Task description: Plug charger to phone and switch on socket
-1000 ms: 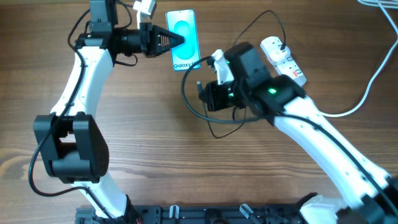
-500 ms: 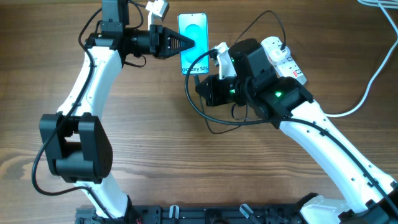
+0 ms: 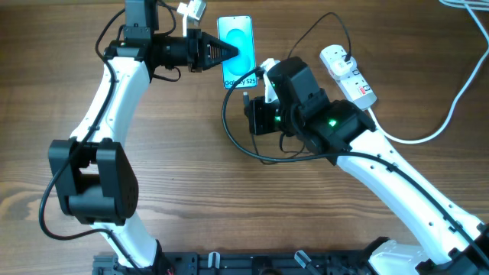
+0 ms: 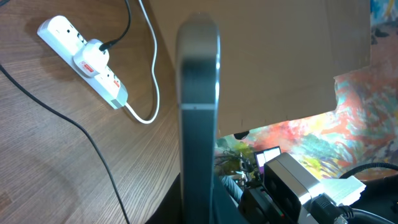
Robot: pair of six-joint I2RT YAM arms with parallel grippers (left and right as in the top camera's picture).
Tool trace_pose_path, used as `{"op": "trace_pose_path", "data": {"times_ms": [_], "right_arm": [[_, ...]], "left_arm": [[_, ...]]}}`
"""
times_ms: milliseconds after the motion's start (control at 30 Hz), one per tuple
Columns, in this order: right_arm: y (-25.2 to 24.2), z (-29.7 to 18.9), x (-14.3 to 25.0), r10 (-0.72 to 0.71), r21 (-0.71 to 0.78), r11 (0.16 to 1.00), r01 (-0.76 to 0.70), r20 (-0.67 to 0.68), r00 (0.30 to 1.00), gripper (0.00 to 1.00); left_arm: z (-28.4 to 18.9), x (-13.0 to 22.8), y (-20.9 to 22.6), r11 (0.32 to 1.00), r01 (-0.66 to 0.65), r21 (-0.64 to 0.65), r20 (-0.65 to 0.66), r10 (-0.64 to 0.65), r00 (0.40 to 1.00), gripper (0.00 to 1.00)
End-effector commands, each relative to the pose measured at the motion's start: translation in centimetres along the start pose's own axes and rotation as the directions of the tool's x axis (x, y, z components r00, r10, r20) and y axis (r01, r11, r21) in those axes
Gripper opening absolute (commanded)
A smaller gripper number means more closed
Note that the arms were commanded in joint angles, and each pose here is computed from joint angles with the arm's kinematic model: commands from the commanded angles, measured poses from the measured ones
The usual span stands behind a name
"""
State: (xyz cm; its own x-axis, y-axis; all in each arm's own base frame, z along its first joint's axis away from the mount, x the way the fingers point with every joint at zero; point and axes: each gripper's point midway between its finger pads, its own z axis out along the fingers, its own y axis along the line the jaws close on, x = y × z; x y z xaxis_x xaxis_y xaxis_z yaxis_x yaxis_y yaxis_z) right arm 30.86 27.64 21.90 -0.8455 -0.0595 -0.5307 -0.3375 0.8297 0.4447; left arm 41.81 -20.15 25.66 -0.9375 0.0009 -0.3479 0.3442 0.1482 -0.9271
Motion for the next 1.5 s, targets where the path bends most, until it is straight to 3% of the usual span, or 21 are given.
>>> {"op": "trace_pose_path", "data": {"times_ms": [0,1467], "right_arm": [[0.32,0.13,-0.21,0.005,-0.015,1.000,-0.005,0.002,1.000,0.04],[1.06,0.77,-0.39,0.023,-0.058,0.998,-0.023,-0.003,1.000,0.04]], "left_arm": [[-0.43,0.02,-1.91,0.999,-0.036,0.039,-0.004,0.036,0.999,0.04],[-0.34,-0.01,-2.26,0.997,-0.050,0.055,-0.009,0.050,0.999,0.04]]}}
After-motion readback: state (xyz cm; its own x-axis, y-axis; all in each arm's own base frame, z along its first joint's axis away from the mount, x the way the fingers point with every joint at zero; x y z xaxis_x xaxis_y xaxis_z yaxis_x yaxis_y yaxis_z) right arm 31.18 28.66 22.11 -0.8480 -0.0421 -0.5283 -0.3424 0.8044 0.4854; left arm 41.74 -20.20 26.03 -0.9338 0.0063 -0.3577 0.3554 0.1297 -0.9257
